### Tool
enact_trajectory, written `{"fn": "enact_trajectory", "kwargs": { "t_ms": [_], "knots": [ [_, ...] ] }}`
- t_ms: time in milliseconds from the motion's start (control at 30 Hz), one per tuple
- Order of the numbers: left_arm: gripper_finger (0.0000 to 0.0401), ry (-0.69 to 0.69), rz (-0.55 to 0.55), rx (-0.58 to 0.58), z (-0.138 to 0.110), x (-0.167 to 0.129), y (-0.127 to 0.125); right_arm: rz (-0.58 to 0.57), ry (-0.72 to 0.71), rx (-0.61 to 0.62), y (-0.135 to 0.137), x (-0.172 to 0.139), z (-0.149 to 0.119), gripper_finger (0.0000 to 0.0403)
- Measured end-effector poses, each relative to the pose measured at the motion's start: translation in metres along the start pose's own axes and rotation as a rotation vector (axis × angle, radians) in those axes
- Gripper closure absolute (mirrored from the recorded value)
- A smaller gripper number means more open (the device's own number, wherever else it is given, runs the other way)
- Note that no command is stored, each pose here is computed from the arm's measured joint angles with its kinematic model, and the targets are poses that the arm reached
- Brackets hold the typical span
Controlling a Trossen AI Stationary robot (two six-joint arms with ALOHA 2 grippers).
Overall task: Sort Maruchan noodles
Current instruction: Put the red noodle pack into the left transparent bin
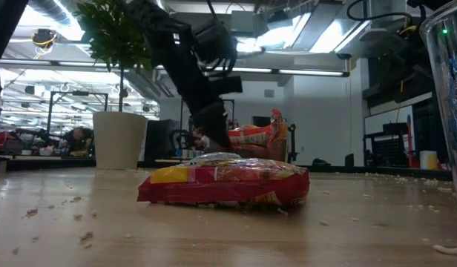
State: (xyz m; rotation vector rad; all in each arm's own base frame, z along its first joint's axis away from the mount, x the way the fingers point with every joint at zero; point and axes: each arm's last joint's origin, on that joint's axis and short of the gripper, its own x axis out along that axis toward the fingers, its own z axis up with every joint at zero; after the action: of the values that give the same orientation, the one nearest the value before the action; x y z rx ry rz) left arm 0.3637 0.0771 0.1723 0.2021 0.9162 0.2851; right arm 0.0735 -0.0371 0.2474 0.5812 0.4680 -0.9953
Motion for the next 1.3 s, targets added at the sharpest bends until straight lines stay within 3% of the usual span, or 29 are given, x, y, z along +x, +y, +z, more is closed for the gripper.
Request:
{"fn": "enact_trajectory", "kwargs": {
  "t_ms": [133, 400, 633, 833, 1200, 1300],
  "knots": [
    [0.0134, 0.037, -0.011, 0.001, -0.005, 0.01, -0.008, -0.001, 0.0, 0.0, 0.0, 0.0, 0.0, 0.0123],
    [0.0134, 0.136, 0.135, 0.083, -0.019, 0.033, -0.023, 0.001, 0.002, -0.001, 0.0, 0.0, 0.0, 0.0123],
    [0.0147, 0.15, 0.164, 0.011, -0.021, 0.039, -0.025, 0.007, 0.008, -0.001, 0.0, 0.0, 0.0, 0.0123],
    [0.0208, 0.168, 0.188, -0.046, -0.024, 0.038, -0.027, 0.007, 0.008, -0.001, 0.0, 0.0, 0.0, 0.0123],
    [0.0375, 0.165, 0.2, -0.184, -0.025, 0.037, -0.031, 0.013, 0.014, -0.001, 0.0, 0.0, -0.001, 0.0123],
    [0.0396, 0.156, 0.16, -0.217, -0.023, 0.034, -0.037, 0.023, 0.023, -0.001, 0.001, 0.0, -0.001, 0.0123]
  ]
}}
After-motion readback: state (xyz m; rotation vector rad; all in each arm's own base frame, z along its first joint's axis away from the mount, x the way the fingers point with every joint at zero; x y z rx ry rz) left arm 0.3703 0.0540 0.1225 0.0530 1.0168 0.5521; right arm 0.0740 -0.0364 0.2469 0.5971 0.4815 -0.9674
